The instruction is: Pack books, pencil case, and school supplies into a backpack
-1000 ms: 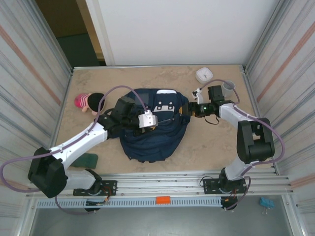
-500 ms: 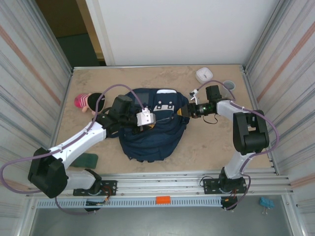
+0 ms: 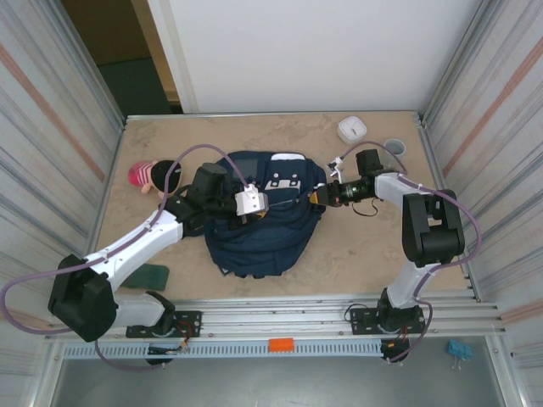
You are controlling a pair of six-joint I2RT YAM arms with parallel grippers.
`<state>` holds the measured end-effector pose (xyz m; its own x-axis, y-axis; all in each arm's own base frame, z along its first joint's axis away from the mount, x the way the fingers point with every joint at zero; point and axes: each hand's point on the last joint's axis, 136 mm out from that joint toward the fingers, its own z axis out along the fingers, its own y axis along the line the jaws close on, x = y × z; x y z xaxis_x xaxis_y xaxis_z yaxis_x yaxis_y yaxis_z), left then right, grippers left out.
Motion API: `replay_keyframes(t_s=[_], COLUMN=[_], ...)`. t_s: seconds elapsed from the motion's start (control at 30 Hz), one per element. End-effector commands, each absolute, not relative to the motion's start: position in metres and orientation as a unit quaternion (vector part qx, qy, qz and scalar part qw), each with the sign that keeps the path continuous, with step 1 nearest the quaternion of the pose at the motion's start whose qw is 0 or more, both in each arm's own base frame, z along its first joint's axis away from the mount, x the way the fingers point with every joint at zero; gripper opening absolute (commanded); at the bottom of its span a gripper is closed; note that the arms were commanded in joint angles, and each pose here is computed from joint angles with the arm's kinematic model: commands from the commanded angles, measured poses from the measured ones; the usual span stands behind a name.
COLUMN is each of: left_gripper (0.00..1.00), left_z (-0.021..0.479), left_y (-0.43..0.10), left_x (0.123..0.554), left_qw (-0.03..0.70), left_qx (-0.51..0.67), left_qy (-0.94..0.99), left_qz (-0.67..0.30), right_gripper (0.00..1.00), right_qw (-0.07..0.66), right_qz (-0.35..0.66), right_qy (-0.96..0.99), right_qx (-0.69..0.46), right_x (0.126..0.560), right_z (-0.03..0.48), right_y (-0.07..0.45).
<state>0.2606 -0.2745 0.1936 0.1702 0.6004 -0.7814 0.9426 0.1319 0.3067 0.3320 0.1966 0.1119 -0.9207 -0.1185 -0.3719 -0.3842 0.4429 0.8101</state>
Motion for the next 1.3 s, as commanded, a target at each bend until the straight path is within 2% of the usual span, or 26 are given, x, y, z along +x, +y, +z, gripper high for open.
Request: replay_keyframes(t_s=[0.0, 0.1, 0.47, 0.73, 0.83, 1.0, 1.27], left_gripper=[0.0, 0.0, 0.0, 0.0, 0.0, 0.0, 0.0], left_z=[0.222, 0.216, 0.194, 0.189, 0.189, 0.195, 0.186], left_y=[-0.271, -0.265, -0.259, -0.265, -0.273, -0.279, -0.29], left_x=[0.292, 0.296, 0.286, 0.305, 0.307, 0.315, 0.33], left_qw=[0.504, 0.499, 0.462, 0.464, 0.469, 0.489, 0.474], left_qx=[0.6, 0.592, 0.587, 0.478, 0.439, 0.378, 0.332], left_qy=[0.605, 0.621, 0.657, 0.742, 0.76, 0.779, 0.811], left_qz=[-0.141, -0.122, -0.1, -0.078, -0.097, -0.106, -0.09], right_gripper=[0.05, 0.0, 0.0, 0.0, 0.0, 0.0, 0.0], right_qw=[0.136, 0.145, 0.165, 0.19, 0.199, 0.185, 0.19], right_qz=[0.497, 0.467, 0.364, 0.369, 0.376, 0.366, 0.388], right_qy=[0.845, 0.861, 0.906, 0.89, 0.883, 0.886, 0.869], right_qx=[-0.145, -0.138, -0.142, -0.189, -0.198, -0.214, -0.242], right_x=[0.329, 0.332, 0.333, 0.316, 0.31, 0.288, 0.245], right_z=[0.126, 0.125, 0.13, 0.172, 0.186, 0.188, 0.2], right_y=[0.193, 0.187, 0.176, 0.198, 0.205, 0.214, 0.245])
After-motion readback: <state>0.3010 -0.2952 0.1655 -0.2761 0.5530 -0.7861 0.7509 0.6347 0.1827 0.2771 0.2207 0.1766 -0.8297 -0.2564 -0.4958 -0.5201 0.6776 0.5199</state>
